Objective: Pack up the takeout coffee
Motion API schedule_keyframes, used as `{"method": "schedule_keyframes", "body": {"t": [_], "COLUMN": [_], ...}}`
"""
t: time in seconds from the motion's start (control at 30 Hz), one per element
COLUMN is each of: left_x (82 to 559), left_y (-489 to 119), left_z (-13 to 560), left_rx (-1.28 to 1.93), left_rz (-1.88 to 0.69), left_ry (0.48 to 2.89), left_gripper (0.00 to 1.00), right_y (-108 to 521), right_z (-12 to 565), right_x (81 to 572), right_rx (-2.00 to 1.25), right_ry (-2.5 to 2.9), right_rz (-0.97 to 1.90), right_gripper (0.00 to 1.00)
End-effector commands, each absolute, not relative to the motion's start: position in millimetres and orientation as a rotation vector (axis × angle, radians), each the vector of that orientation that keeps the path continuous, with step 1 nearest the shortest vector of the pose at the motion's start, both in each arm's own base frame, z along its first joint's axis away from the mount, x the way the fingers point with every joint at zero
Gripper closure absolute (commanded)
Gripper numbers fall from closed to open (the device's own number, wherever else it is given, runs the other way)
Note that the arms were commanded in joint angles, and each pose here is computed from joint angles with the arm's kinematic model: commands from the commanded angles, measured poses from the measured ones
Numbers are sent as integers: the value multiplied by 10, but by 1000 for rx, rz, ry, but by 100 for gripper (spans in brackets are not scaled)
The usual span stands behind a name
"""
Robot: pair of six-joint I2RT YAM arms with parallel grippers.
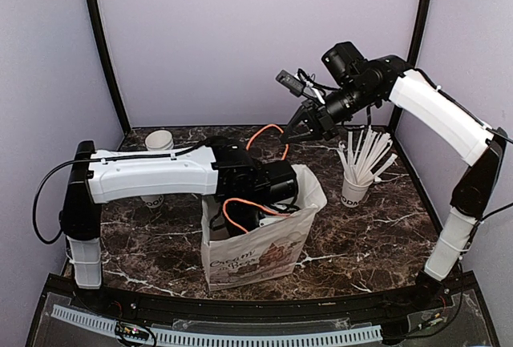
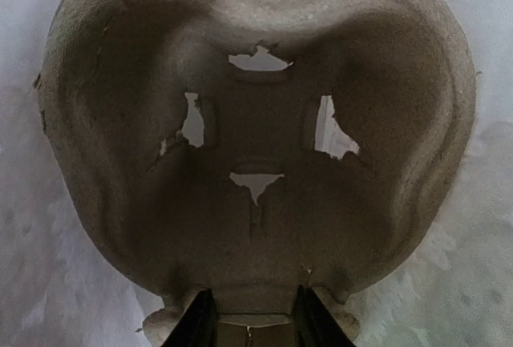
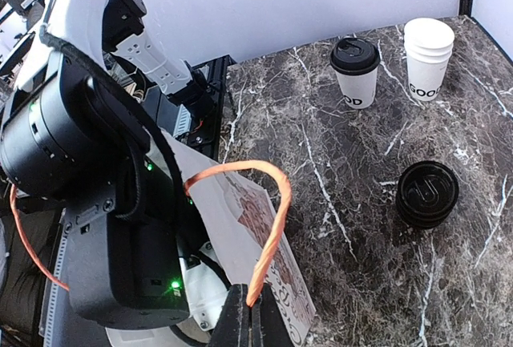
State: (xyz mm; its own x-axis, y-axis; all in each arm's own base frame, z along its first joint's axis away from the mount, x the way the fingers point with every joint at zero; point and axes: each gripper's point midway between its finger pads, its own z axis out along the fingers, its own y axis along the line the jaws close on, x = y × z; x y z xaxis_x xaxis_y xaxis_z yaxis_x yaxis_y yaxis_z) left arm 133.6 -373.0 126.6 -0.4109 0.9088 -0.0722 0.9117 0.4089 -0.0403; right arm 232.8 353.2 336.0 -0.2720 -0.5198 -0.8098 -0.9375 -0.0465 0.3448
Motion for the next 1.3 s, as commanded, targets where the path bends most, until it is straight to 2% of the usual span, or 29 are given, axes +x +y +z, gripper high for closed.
{"method": "schedule_keyframes", "body": {"t": [0.0,0.37,0.8,1.0,1.1,1.27], "left_x": [1255,1273,1361,1503,1572,1652], "left_y": [-3700,-3710,-3756,-3708,-3715,-3866], "left_z": [1165,912,630,627,710,1027], "left_rx": [1690,1717,1707,1663,1636,1573], "left_rz": [-104,-40,13,105,126,28], "left_ry": [2659,2690,2681,2650,2623,2551], "left_gripper": [68,70,66,58,50,47], "right_y": [3571,3523,3470,3462,3460,3448], "right_z": [3440,3555,3561,3517,3494,3473], "right_x": [2371,2443,2434,2444,2447,2466], "right_rx": [-1536,-1530,-1526,-1527,-1527,-1529], "right_ry": [1762,1746,1752,1765,1774,1780], "right_rz": [1250,1144,1100,1091,1089,1065], "right_gripper": [100,100,100,100,99,99]}}
